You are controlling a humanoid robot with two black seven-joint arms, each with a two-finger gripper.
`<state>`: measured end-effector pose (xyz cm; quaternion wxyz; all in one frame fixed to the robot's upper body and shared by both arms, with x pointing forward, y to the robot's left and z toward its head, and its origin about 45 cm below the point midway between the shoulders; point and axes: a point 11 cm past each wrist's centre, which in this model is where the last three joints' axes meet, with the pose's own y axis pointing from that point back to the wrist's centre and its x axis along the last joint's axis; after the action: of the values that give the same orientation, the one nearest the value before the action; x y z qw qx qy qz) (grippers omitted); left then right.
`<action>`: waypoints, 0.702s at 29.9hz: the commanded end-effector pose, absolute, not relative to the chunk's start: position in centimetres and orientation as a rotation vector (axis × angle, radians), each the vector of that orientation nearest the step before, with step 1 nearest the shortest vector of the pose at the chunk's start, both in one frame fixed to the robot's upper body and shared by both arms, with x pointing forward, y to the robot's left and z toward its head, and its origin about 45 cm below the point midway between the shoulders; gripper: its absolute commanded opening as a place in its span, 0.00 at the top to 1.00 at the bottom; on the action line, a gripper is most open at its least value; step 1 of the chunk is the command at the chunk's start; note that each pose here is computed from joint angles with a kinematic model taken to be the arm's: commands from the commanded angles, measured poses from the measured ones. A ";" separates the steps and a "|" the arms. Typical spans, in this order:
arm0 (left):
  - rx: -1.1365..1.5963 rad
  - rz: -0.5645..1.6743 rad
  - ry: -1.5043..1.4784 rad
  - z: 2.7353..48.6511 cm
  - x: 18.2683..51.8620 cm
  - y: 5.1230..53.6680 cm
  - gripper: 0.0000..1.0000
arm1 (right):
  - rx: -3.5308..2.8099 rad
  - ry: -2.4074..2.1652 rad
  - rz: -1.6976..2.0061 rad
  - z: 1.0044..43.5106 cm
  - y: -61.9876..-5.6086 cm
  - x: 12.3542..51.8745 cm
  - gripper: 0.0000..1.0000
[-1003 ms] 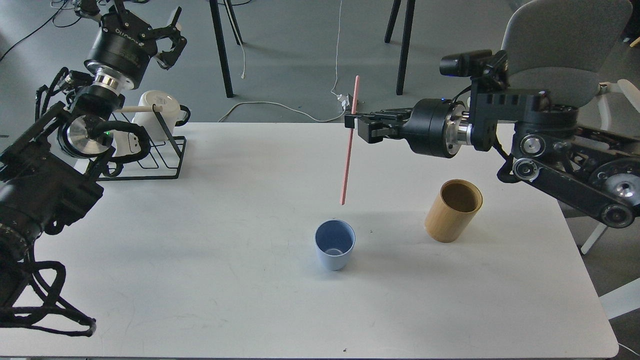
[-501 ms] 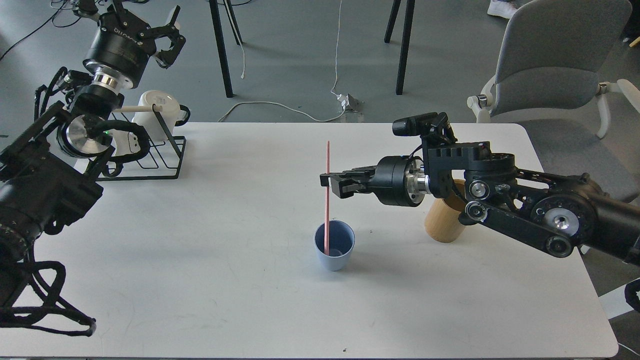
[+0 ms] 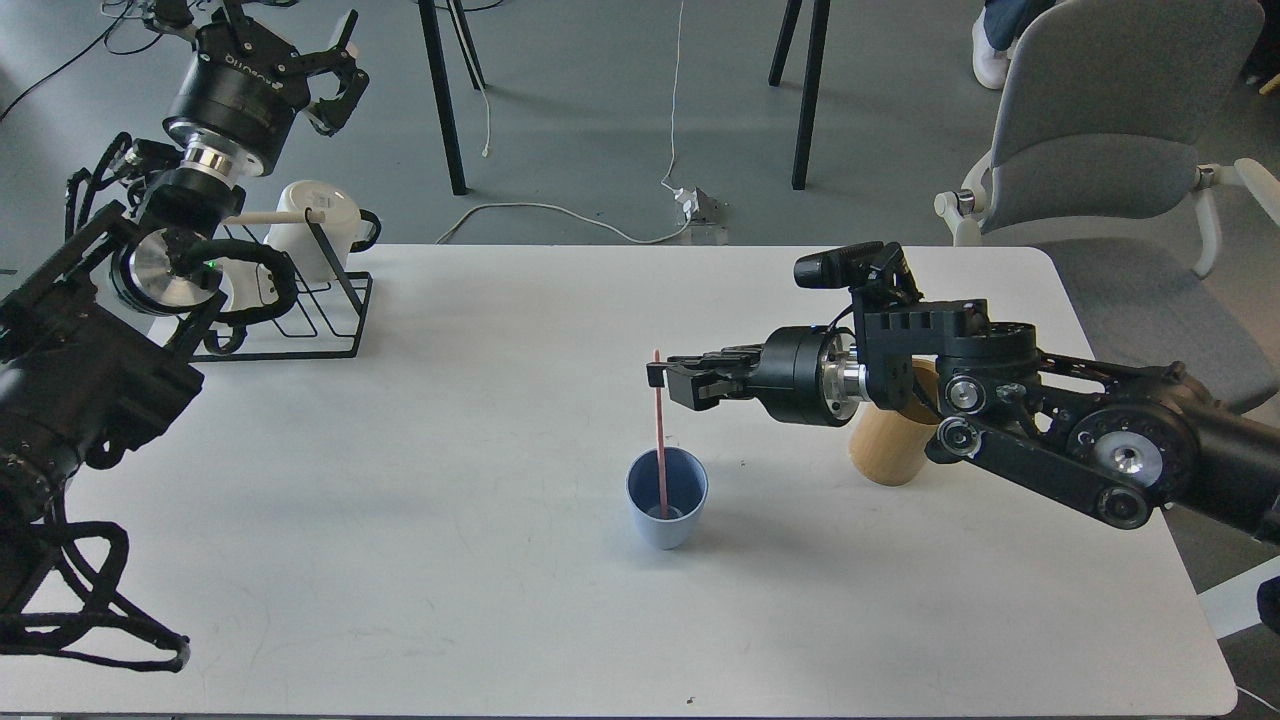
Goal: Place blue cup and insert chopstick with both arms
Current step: 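Release the straw and raise the right gripper away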
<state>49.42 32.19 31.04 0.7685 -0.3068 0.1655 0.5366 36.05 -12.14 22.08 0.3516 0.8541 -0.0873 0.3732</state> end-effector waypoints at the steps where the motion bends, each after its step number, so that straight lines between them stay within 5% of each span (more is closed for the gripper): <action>1: -0.665 1.168 0.353 31.2 49.4 32.5 0.01 | 2.224 -0.341 0.993 25.0 -13.5 37.6 0.50; 2: -0.662 1.171 0.353 31.2 49.4 32.6 0.01 | 2.236 -0.408 1.007 26.7 -14.2 38.5 0.41; 4: -0.660 1.179 0.346 31.2 49.3 33.1 0.01 | 2.283 -0.552 1.003 29.9 -15.5 40.0 0.06; 5: -0.656 1.182 0.345 31.2 49.3 33.3 0.01 | 2.323 -0.624 0.982 31.4 -16.1 40.6 0.01; 13: -0.657 1.179 0.353 30.9 49.3 32.9 0.01 | 2.570 -1.124 0.693 39.0 -23.8 43.5 0.00; 21: -0.684 1.154 0.369 31.3 49.5 31.8 0.01 | 2.735 -1.599 0.296 38.8 -32.1 45.0 0.00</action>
<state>49.37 32.40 30.77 0.7667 -0.3048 0.1676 0.5396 44.63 -29.41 39.22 0.0387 0.8720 -0.4661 0.1444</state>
